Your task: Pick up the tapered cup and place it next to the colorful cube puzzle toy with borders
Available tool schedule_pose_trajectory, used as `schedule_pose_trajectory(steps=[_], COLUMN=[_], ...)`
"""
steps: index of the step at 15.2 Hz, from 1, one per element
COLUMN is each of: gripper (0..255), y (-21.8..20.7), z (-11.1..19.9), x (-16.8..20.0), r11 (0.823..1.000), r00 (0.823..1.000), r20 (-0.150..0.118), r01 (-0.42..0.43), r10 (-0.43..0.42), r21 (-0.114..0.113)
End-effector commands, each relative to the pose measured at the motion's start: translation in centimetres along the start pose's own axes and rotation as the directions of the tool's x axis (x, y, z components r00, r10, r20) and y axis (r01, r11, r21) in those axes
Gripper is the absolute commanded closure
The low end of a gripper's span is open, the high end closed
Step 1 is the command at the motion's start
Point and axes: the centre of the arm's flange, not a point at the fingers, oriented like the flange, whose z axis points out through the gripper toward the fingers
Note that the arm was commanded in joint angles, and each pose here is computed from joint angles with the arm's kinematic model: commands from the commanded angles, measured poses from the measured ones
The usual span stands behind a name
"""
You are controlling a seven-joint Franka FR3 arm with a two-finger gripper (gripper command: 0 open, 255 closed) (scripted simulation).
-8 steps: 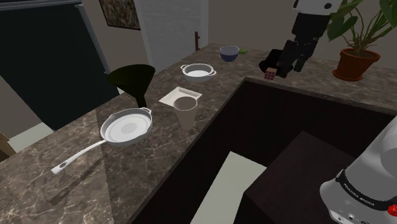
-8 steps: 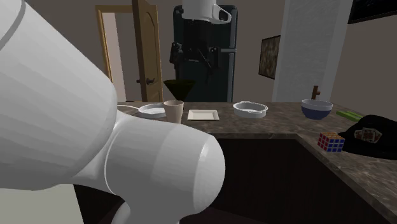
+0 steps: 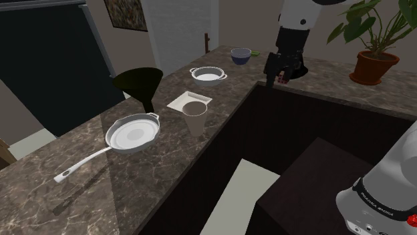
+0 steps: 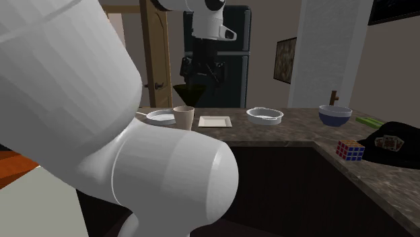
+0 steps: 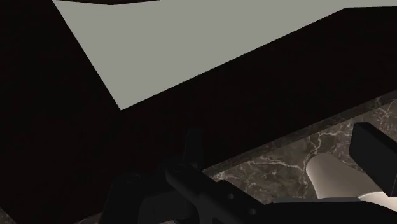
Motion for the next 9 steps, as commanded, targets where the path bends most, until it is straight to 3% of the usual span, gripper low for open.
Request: schedule_pose_trajectory(steps=[1,9], gripper=[0,0], y=[-1.2,-5.6], z=[1.2,6.1], x=[2.3,10.7], r11=[1.000,1.000], r00=[1.000,1.000], r20=[0.002,0.015], r01=[0.002,0.012], r10=[-0.003,-0.012], r21=[0.004,0.016])
